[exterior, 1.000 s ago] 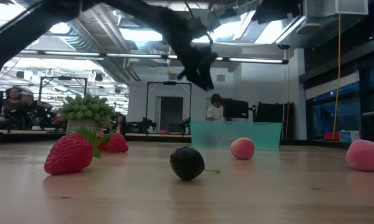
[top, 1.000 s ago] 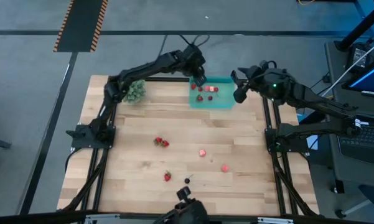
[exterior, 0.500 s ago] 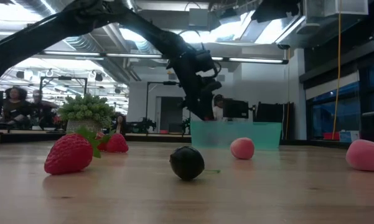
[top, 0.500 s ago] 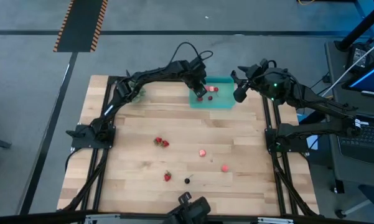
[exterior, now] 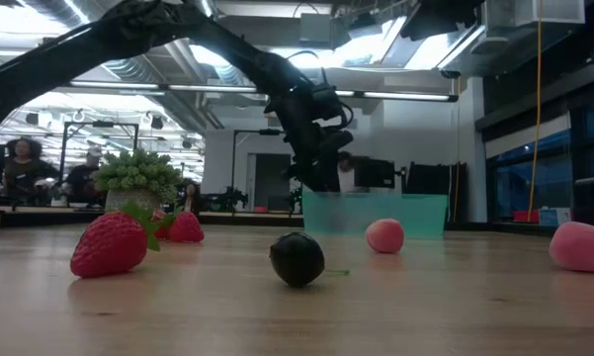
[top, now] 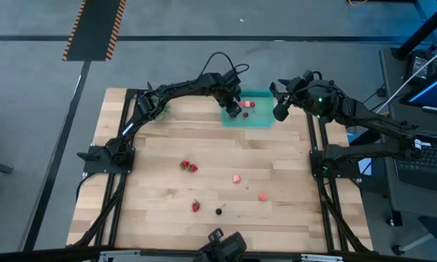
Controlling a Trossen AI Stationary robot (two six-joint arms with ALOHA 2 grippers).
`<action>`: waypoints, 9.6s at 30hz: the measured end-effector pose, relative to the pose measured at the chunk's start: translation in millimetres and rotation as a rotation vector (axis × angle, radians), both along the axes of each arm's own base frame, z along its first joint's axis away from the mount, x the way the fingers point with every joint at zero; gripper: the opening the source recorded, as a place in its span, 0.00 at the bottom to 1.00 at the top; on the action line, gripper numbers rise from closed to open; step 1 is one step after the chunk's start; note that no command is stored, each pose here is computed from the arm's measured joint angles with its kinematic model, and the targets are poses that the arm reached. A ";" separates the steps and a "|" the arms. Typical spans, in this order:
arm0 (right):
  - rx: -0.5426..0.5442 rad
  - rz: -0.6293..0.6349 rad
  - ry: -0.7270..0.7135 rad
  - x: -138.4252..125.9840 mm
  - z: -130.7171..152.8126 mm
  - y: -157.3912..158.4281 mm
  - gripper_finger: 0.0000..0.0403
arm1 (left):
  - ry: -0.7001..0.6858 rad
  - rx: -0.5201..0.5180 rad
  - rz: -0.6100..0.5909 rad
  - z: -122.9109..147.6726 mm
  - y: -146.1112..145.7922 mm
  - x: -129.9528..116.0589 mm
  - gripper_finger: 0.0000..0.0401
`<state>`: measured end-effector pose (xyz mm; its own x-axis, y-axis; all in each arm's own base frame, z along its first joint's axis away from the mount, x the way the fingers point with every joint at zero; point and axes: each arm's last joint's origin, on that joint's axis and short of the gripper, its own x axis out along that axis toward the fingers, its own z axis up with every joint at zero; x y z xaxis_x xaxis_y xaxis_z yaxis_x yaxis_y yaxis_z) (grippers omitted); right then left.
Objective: Pick and placing Produce into tupperware
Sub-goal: Put the cherry into the blue bin, then put the peach into the blue bin
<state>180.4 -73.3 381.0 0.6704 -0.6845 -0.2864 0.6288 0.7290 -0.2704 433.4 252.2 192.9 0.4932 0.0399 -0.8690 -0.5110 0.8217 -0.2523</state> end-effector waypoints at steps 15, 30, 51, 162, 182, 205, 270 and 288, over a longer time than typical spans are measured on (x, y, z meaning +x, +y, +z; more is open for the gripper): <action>0.008 0.001 0.029 -0.9 -2.6 0.3 0.54 | -0.050 -0.002 -0.024 32.3 3.8 -1.3 0.48; 0.090 -0.025 0.043 -3.2 -9.3 1.2 0.54 | 0.271 0.058 -0.148 152.1 -65.6 -84.1 0.47; 0.148 -0.043 0.083 -6.1 -16.0 3.0 0.54 | 0.339 -0.037 -0.058 89.6 -216.4 -203.4 0.44; 0.698 0.711 0.536 36.7 -176.0 165.2 0.54 | -0.215 0.218 -0.164 81.3 -238.6 -180.2 0.44; 0.610 0.810 0.533 34.5 -185.6 168.5 0.54 | -0.236 0.202 -0.167 68.4 -271.4 -161.4 0.44; 0.729 0.771 0.635 39.2 -206.7 175.4 0.71 | -0.126 0.257 -0.313 22.4 -313.7 -137.7 0.44; 0.515 0.611 0.426 49.3 -189.8 156.6 0.24 | -0.138 0.260 -0.311 22.7 -313.7 -136.2 0.44; 0.169 0.178 0.046 44.8 -112.8 7.9 0.24 | -0.132 0.313 -0.266 23.7 -283.0 -130.3 0.44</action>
